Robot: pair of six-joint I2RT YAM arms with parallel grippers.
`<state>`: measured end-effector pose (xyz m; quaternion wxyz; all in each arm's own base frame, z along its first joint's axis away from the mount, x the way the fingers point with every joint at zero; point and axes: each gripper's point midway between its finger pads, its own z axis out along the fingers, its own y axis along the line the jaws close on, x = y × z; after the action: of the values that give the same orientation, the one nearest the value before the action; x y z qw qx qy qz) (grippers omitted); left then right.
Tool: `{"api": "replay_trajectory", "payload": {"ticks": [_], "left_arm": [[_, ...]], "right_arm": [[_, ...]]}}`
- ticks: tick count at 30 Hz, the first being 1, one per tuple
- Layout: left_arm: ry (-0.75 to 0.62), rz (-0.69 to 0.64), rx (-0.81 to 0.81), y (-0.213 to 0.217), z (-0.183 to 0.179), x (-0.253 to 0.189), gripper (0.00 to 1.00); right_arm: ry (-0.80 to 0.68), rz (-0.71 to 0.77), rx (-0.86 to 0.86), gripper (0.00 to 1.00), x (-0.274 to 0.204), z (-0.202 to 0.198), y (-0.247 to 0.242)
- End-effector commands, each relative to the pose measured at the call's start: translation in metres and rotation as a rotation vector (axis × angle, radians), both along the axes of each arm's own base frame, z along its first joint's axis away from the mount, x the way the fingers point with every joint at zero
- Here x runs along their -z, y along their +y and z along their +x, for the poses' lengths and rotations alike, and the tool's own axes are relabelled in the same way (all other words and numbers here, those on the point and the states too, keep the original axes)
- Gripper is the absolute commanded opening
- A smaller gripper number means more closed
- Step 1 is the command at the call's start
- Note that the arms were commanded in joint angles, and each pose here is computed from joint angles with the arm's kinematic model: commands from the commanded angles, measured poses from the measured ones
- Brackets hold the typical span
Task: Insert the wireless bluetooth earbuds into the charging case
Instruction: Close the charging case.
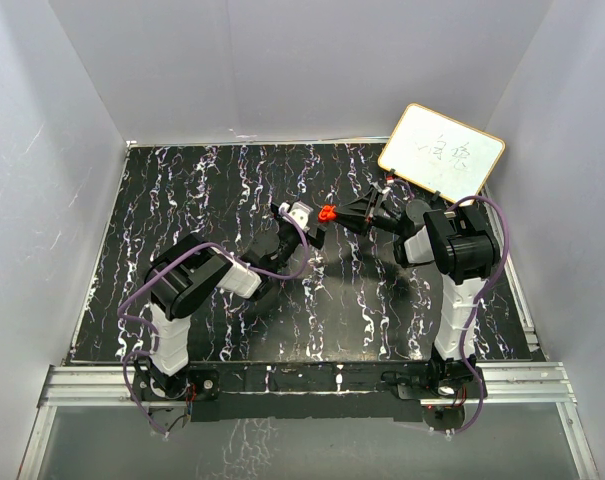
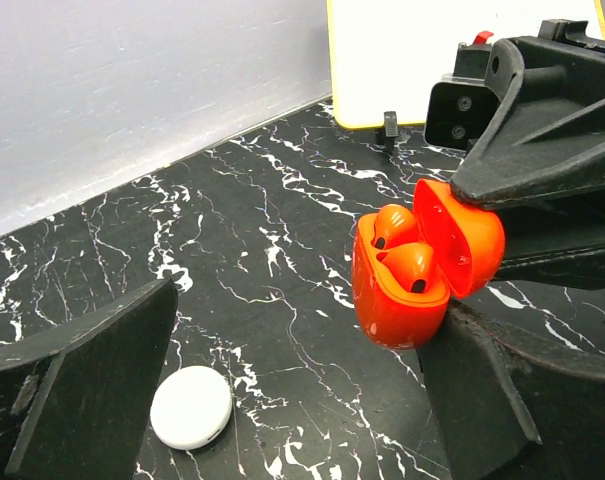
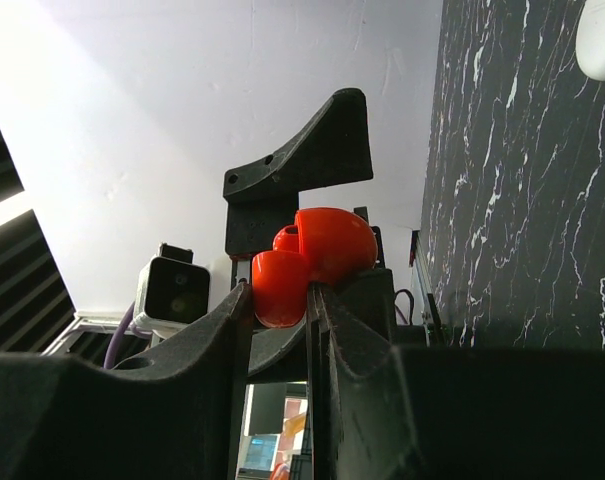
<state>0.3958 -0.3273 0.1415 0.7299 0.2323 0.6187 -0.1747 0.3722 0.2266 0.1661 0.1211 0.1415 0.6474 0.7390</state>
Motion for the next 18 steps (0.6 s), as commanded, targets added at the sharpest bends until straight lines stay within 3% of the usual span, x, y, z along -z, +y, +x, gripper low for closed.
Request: {"api": "replay_trajectory", "payload": {"ticks": [1, 18], "left_arm": [[-0.072, -0.044, -0.056, 0.0126, 0.0056, -0.0262, 0.99], [-0.089, -0.033, -0.077, 0.0205, 0.0058, -0.0252, 0.99]], "right_arm": [[-0.355, 0.037, -0.014, 0.00, -0.0382, -0.0260, -0.0017], [-0.357, 0.035, -0.015, 0.00, -0.0386, -0.0275, -0.0021]]}}
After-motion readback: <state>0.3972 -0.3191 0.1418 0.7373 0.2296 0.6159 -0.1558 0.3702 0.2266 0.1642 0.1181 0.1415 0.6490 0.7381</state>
